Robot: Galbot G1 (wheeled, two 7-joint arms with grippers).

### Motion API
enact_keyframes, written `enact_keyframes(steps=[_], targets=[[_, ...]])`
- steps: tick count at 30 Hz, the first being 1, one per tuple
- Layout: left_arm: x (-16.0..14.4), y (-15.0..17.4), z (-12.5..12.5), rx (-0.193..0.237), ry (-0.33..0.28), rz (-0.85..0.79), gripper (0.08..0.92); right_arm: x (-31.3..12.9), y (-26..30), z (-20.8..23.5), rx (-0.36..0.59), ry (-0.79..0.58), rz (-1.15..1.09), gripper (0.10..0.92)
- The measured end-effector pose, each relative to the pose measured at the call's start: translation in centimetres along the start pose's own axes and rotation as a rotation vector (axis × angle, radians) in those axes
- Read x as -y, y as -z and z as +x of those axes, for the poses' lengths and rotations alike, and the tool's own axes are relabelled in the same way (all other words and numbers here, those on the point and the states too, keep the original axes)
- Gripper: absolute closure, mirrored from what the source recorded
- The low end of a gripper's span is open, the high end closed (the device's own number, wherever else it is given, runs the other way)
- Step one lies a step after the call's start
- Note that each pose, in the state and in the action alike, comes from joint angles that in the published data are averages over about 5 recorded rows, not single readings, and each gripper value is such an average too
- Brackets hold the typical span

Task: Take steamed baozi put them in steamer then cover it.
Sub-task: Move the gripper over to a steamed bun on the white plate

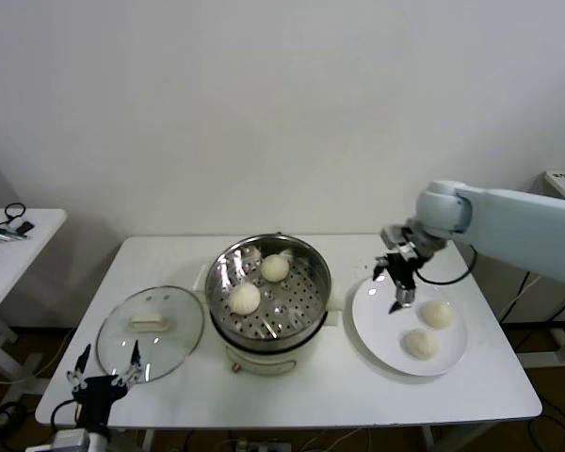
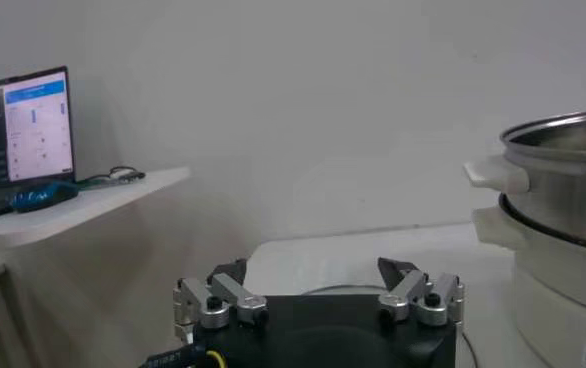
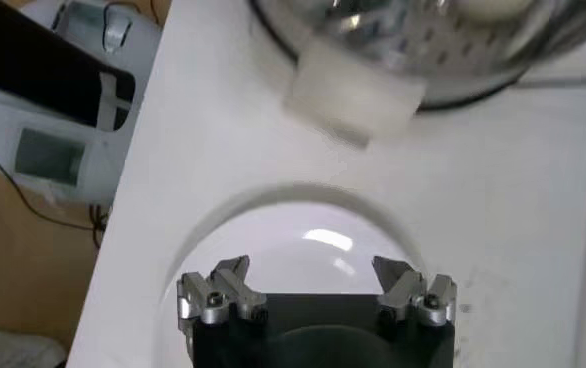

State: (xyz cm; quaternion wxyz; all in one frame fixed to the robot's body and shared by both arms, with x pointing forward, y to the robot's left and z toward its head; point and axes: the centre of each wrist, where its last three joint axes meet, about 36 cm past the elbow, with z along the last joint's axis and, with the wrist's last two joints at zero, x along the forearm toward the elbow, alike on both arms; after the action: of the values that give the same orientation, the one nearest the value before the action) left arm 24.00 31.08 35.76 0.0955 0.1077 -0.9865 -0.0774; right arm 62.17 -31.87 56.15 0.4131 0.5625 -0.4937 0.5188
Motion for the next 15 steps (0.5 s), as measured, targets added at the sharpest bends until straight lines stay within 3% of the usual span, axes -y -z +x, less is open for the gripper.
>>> enact_keyframes(steps=[15], targets=[[0.5,0.0,0.2,-0.006,0.01,-0.022,0.177,-2.8,-4.9,-7.5,-0.06,0.054,-0.05,0.2]])
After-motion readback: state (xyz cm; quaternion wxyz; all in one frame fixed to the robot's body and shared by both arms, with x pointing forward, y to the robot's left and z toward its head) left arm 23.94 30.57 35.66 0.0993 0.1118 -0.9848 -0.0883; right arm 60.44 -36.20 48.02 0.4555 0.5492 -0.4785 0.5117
